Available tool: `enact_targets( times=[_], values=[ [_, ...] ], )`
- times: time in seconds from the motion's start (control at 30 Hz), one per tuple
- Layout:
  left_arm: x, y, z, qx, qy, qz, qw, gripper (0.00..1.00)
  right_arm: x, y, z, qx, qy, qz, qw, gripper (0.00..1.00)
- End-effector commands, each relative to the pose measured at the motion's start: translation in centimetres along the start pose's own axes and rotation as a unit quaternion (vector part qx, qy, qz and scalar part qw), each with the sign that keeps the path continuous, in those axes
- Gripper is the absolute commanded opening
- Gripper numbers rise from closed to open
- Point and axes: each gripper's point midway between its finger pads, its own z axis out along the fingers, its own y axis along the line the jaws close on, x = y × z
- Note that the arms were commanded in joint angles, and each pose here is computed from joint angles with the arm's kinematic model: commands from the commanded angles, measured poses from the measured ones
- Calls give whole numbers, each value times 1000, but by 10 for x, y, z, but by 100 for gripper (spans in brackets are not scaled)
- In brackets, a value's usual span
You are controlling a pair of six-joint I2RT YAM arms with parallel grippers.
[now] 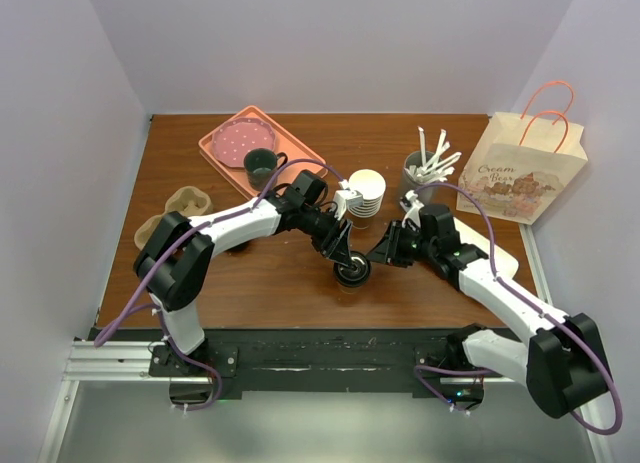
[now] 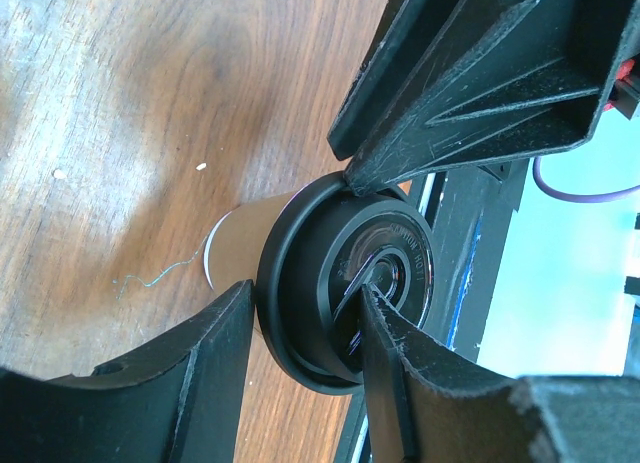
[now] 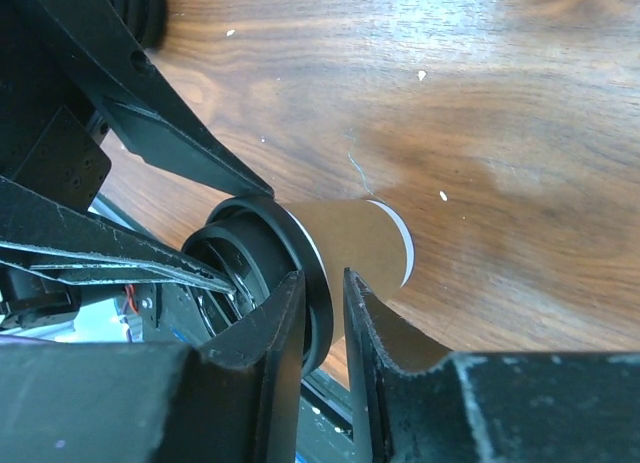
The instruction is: Pack the takeout coffee
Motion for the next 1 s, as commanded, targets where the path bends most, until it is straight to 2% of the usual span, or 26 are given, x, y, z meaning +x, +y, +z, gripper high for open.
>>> enact_targets(
  times=[0.0, 0.13, 0.33, 0.5, 0.53, 0.73, 0.87, 0.97],
  values=[
    [88, 56, 12, -105, 126, -37, 986, 47, 37, -46, 8, 79, 52, 26, 995, 22],
    [95, 61, 12, -118, 132, -44, 983, 47, 66, -71, 5, 121, 77, 58, 988, 19],
    [111, 68, 8, -144, 138, -62, 978, 47, 81, -86, -1, 148, 75, 78, 983, 17],
    [110, 68, 7, -155, 129, -68, 977, 46, 43, -53, -1, 92, 27, 37, 995, 21],
    [107, 68, 6, -158, 125, -69, 977, 46, 24, -38, -3, 77, 10, 23, 997, 21],
    [97, 61, 1, -166, 99, -93, 977, 47, -34, 5, -18, 63, -30, -11, 998, 27],
    [87, 54, -3, -166, 75, -109, 977, 51, -45, 20, -29, 61, -25, -24, 998, 32],
    [60, 42, -8, -152, 43, -108, 982, 57, -51, 29, -41, 61, -25, -40, 997, 36]
  ],
)
